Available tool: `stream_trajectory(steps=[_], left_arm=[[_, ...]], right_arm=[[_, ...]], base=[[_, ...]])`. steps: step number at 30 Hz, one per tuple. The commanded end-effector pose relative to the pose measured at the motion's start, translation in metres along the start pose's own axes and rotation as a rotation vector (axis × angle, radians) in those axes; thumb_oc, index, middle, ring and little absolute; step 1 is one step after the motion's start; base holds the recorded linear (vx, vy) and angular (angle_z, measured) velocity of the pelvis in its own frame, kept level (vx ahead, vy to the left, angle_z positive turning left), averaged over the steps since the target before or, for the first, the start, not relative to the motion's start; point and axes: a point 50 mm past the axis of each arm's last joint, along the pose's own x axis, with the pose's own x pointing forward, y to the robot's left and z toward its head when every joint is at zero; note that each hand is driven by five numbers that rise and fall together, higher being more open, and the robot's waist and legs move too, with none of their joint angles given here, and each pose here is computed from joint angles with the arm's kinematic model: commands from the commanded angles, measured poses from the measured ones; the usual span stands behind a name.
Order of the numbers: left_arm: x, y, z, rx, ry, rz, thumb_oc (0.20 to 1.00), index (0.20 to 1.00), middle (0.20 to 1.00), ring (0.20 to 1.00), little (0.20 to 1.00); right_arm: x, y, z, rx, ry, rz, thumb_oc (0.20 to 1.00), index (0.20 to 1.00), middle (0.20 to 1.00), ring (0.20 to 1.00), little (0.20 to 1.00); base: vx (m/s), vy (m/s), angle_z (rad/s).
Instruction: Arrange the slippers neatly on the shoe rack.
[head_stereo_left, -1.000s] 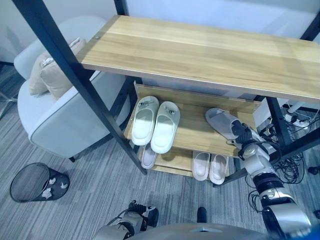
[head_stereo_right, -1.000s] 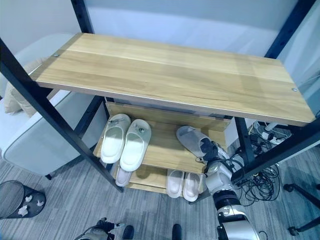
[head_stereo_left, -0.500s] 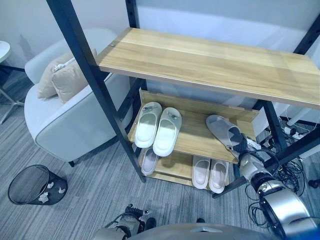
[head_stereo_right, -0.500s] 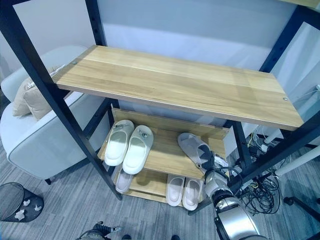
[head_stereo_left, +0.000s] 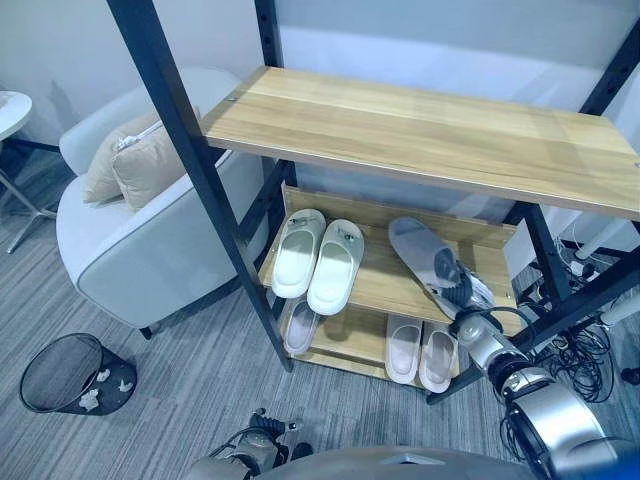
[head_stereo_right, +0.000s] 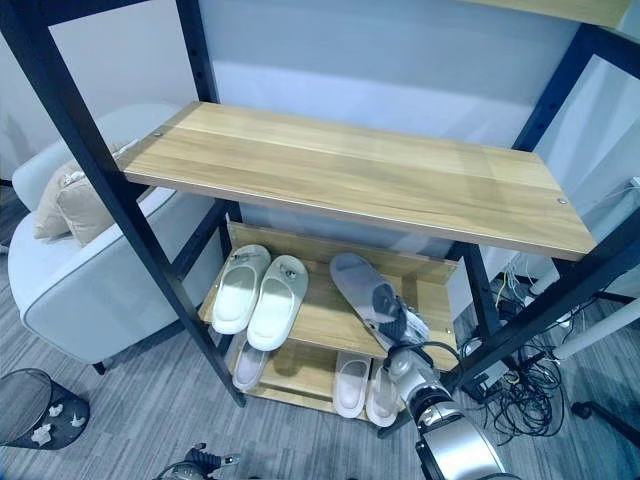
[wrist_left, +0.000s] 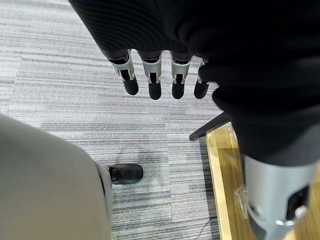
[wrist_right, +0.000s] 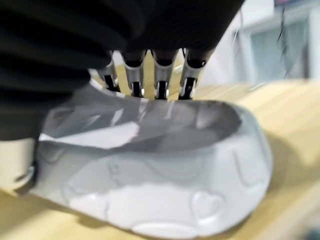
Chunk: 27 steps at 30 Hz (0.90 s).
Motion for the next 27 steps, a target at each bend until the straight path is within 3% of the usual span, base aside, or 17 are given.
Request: stream_trajectory(steps=[1, 5, 11, 17, 23, 27], left_arm=[[-0.008, -0.014, -0.032, 0.09, 0.111, -0.059, 1.0, 1.0, 1.0, 1.0, 1.0], [-0.008, -0.011, -0.04, 0.104, 0.13, -0.054, 1.0, 1.0, 1.0, 1.0, 1.0], [-0.008, -0.008, -0.045, 0.095, 0.145, -0.046, 1.0, 1.0, 1.0, 1.0, 1.0], [-0.01, -0.01, -0.056, 0.102, 0.162, -0.053, 1.0, 1.0, 1.0, 1.0, 1.0], [-0.015, -0.017, -0.067, 0.145, 0.159, -0.068, 1.0, 1.0, 1.0, 1.0, 1.0], [-0.013, -0.011, -0.064, 0.147, 0.133, -0.034, 1.0, 1.0, 1.0, 1.0, 1.0]], right_arm=[[0.004, 0.002, 0.033, 0.131, -0.143, 0.034, 0.2, 0.2, 0.2, 0.2, 0.2], [0.001, 0.001, 0.049, 0.202, -0.237, 0.055, 0.2, 0.2, 0.2, 0.2, 0.2], [-0.019, 0.005, 0.027, 0.224, -0.24, -0.011, 0.2, 0.2, 0.2, 0.2, 0.2], [-0.057, 0.016, 0.001, 0.265, -0.268, 0.056, 0.2, 0.2, 0.2, 0.2, 0.2], [-0.082, -0.008, 0.002, 0.245, -0.426, -0.001, 0.2, 0.2, 0.2, 0.2, 0.2], [-0.102, -0.015, -0.021, 0.167, -0.408, -0.02, 0.2, 0.2, 0.2, 0.2, 0.2]], base=[[0.01, -0.007, 0.05], [0.0, -0.006, 0.04], [0.0, -0.008, -0.03], [0.01, -0.009, -0.11], [0.04, 0.076, -0.18], [-0.13, 0.054, -0.08]])
